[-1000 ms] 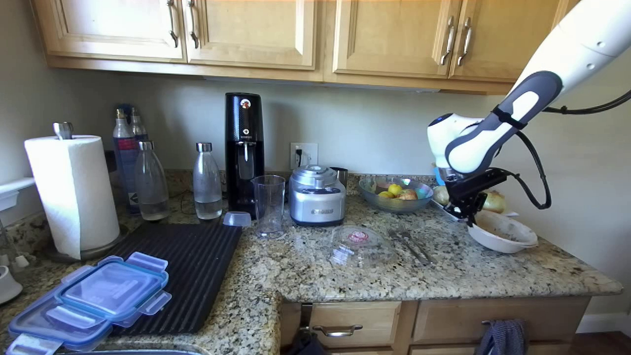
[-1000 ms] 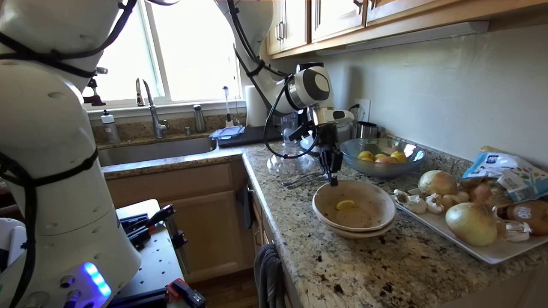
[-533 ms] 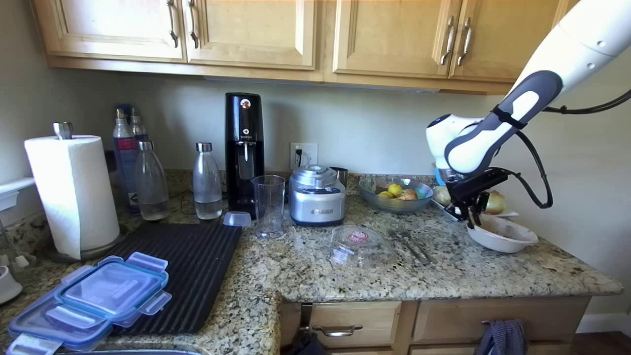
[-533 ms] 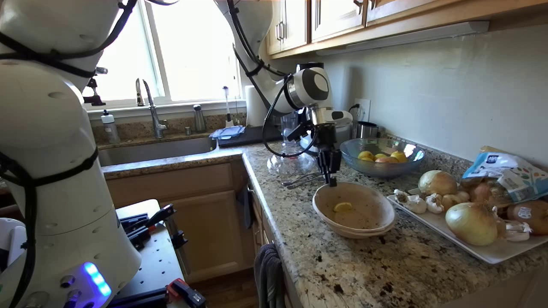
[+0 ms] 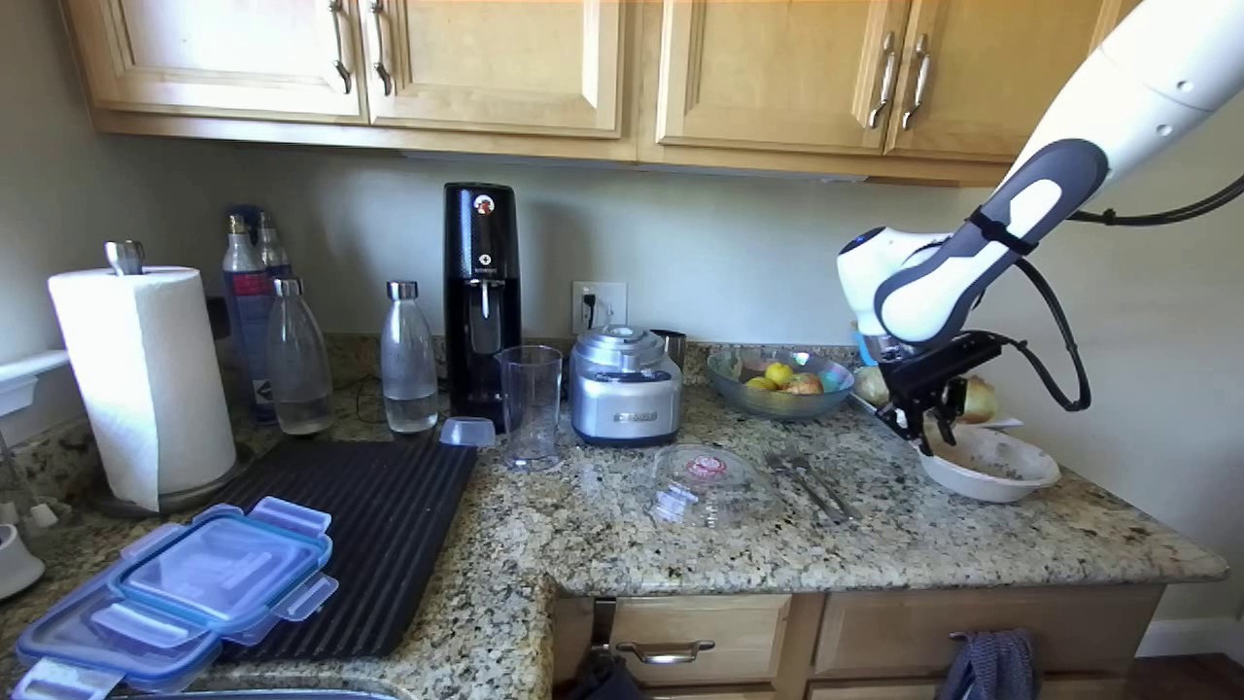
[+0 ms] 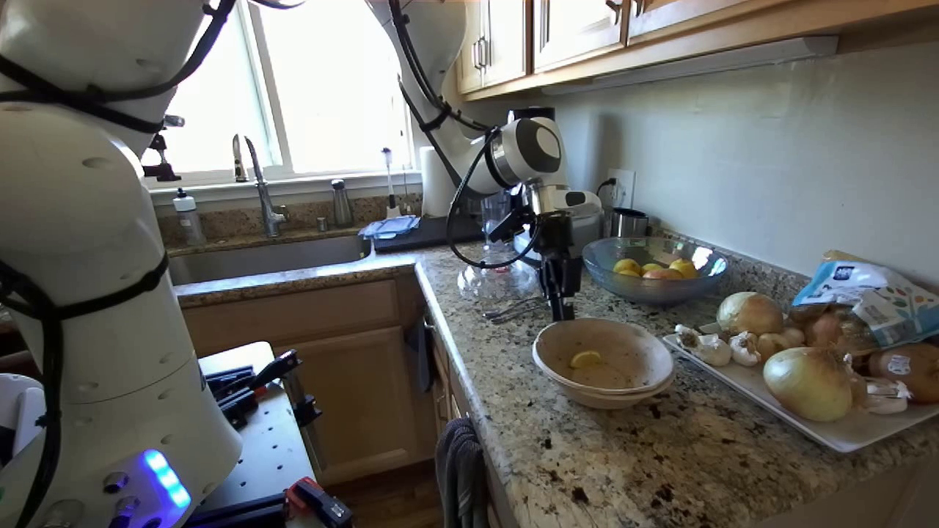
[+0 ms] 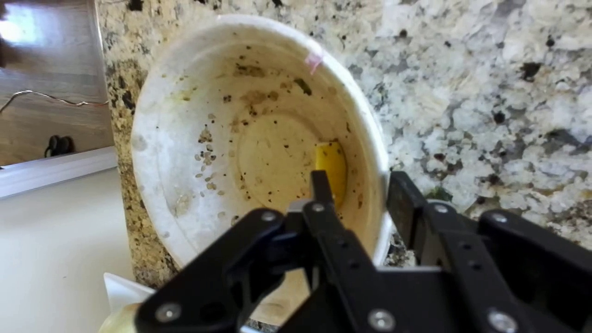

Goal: Pick the forks from the bowl and put it on the counter, then unstack the bowls

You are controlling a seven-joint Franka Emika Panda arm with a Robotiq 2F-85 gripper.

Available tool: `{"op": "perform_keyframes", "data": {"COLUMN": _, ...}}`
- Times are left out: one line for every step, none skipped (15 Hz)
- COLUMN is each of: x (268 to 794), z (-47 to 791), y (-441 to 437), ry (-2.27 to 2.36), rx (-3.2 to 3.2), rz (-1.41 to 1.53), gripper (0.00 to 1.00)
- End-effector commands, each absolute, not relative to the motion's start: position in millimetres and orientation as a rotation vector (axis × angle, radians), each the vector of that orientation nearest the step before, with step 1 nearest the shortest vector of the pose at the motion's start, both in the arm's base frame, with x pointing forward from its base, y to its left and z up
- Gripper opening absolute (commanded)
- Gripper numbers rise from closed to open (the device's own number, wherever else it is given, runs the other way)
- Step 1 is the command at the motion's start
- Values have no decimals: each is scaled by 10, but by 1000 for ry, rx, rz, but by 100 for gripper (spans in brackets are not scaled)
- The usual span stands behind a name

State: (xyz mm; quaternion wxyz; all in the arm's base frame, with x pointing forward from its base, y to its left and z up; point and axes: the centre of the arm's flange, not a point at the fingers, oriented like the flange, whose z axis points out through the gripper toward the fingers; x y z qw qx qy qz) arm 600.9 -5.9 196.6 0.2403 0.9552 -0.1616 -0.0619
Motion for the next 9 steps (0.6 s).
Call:
{"op": "perform_keyframes", "data": {"x": 5926, "z": 2055, "y": -72, "ry": -450, "rx": 2611, "rz": -197, "gripper": 34}}
{"op": "perform_keyframes", "data": {"x": 5924, "z": 2052, "y": -72, "ry": -450, "rx": 2612, "rz": -198, "gripper": 26}}
{"op": "perform_keyframes", "data": {"x": 5927, "z": 2047, "y": -75, "ry": -450, "rx": 2613, "rz": -200, "gripper": 25}}
{"op": "perform_keyframes", "data": {"x": 5928, "z": 2045, "y": -77, "ry": -450, "rx": 2614, "rz": -201, "gripper": 24}}
{"op": "perform_keyframes", "data": {"x": 5929, "z": 2042, "y": -77, "ry": -448, "rx": 2617, "rz": -203, "gripper": 19}}
{"op": "perform_keyframes", "data": {"x": 5930, "z": 2035, "y": -79, "ry": -445, "rx": 2619, "rz": -206, "gripper": 26}}
{"op": "perform_keyframes", "data": {"x": 5930, "z": 2031, "y": -80, "ry": -443, "rx": 2622, "rz": -209, "gripper": 23}}
{"op": "perform_keyframes", "data": {"x": 5931, "z": 2025, "y": -81, "ry": -442, "rx": 2624, "rz": -211, "gripper": 24}}
{"op": "perform_keyframes", "data": {"x": 5932, "z": 2022, "y": -85, "ry": -440, "rx": 2625, "rz": -213, "gripper": 24}}
